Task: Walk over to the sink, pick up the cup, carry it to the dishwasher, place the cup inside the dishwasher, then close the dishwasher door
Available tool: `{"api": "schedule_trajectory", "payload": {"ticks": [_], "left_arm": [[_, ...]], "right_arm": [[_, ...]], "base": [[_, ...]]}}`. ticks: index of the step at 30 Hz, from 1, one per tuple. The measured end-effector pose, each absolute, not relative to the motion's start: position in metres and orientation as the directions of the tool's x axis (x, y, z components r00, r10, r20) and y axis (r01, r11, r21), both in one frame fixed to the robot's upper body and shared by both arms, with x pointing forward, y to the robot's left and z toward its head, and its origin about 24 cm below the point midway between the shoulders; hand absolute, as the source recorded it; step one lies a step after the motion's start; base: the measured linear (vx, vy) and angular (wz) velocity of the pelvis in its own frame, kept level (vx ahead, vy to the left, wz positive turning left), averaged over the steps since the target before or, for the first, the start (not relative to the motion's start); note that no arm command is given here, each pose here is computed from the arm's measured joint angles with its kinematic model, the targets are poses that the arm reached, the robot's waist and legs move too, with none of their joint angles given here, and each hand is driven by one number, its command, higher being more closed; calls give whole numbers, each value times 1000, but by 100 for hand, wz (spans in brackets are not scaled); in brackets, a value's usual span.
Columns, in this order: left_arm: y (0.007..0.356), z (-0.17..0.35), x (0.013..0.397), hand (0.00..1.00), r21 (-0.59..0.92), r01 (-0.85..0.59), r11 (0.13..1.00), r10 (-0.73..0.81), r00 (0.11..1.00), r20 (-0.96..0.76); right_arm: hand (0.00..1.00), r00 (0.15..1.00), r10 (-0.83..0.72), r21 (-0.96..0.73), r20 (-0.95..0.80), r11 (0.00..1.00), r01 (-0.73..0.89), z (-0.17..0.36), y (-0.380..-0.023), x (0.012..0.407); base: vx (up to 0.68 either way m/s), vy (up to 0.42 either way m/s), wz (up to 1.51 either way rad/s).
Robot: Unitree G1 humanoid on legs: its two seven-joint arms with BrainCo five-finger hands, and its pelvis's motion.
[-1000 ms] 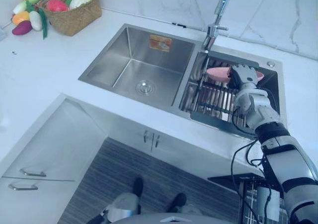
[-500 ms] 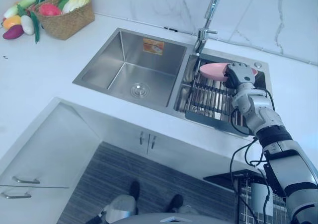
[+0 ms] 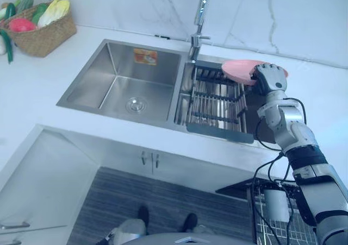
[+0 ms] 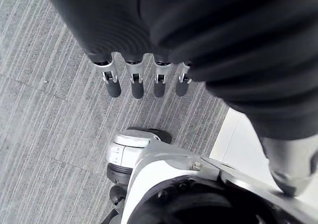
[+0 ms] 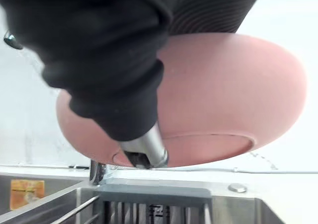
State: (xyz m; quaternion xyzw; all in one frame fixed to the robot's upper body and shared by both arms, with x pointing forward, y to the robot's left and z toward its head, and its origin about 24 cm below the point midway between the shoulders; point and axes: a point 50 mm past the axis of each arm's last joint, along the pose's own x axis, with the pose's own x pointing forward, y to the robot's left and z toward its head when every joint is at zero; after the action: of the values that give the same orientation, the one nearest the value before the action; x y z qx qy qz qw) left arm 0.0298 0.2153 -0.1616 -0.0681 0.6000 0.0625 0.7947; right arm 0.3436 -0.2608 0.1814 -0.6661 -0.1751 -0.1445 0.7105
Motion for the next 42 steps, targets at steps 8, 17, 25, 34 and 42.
{"api": "schedule_trajectory", "payload": {"ticks": [8, 17, 25, 34, 42], "left_arm": [[216, -162, 23, 0, -5, -149, 989, 32, 248, -968], [215, -165, 13, 0, 21, -77, 997, 35, 190, -981], [214, -168, 11, 0, 14, -101, 995, 27, 121, -992], [232, -162, 47, 0, 44, -128, 991, 70, 210, -975], [213, -167, 41, 0, 2, -168, 986, 41, 229, -973]], "right_arm": [[100, 807, -34, -803, 589, 87, 590, 198, -279, 317], [100, 749, -128, -755, 651, -2, 656, 194, -314, 278], [100, 694, -169, -703, 700, 3, 711, 185, -323, 242], [100, 652, -289, -638, 701, 156, 754, 156, -307, 242], [100, 740, -347, -709, 576, 240, 664, 122, -306, 231]], "base": [[18, 7, -32], [-32, 45, -56], [-43, 42, -76], [97, -135, -58], [-53, -64, -13]]}}
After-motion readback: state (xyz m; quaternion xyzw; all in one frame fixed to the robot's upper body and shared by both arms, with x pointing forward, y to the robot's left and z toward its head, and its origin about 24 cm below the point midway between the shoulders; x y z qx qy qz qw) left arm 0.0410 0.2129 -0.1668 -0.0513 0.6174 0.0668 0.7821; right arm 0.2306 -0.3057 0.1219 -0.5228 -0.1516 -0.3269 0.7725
